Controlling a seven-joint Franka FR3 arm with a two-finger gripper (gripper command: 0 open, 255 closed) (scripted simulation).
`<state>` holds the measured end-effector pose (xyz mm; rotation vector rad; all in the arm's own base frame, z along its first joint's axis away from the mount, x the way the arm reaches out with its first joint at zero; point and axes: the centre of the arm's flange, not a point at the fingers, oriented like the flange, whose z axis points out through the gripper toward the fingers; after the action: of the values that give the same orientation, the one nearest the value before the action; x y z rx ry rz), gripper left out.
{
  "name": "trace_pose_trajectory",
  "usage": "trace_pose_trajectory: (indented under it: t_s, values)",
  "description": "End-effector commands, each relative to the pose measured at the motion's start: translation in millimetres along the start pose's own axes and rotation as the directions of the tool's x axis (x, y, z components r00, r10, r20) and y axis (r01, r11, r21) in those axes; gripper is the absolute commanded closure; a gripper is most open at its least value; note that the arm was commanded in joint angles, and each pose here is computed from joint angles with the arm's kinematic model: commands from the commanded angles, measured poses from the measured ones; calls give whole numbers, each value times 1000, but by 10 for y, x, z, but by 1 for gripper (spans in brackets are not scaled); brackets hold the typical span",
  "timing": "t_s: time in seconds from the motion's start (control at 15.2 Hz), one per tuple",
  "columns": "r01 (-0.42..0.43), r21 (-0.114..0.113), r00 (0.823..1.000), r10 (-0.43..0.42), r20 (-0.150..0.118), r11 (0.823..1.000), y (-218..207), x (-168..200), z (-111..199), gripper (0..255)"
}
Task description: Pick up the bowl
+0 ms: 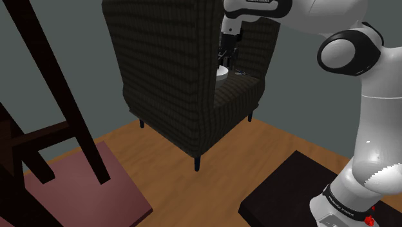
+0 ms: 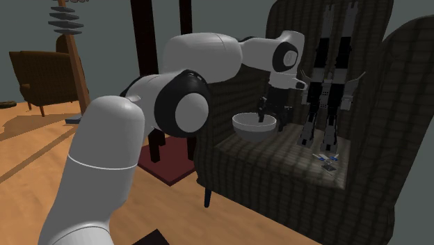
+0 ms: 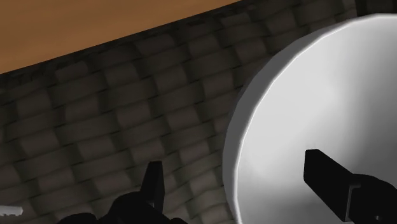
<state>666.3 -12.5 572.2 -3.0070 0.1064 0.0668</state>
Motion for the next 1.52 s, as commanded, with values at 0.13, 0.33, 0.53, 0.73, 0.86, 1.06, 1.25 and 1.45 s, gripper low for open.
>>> trace_pose_trajectory:
  t_s: [0.13,0.33,0.53,0.73,0.86,1.06,1.25,1.45]
  values:
    - [0,0,1000,0,0,1000,16,14,146,0]
    - [0,0,1000,0,0,1000,14,18,151,255]
    - [0,0,1000,0,0,1000,14,18,152,255]
    - [0,0,1000,0,0,1000,13,16,150,255]
    - [0,0,1000,0,0,1000,9,11,94,255]
    - [0,0,1000,0,0,1000,-12,4,-63,255]
    - [0,0,1000,0,0,1000,-32,-4,-220,255]
    - [0,0,1000,0,0,1000,-53,-12,-377,255]
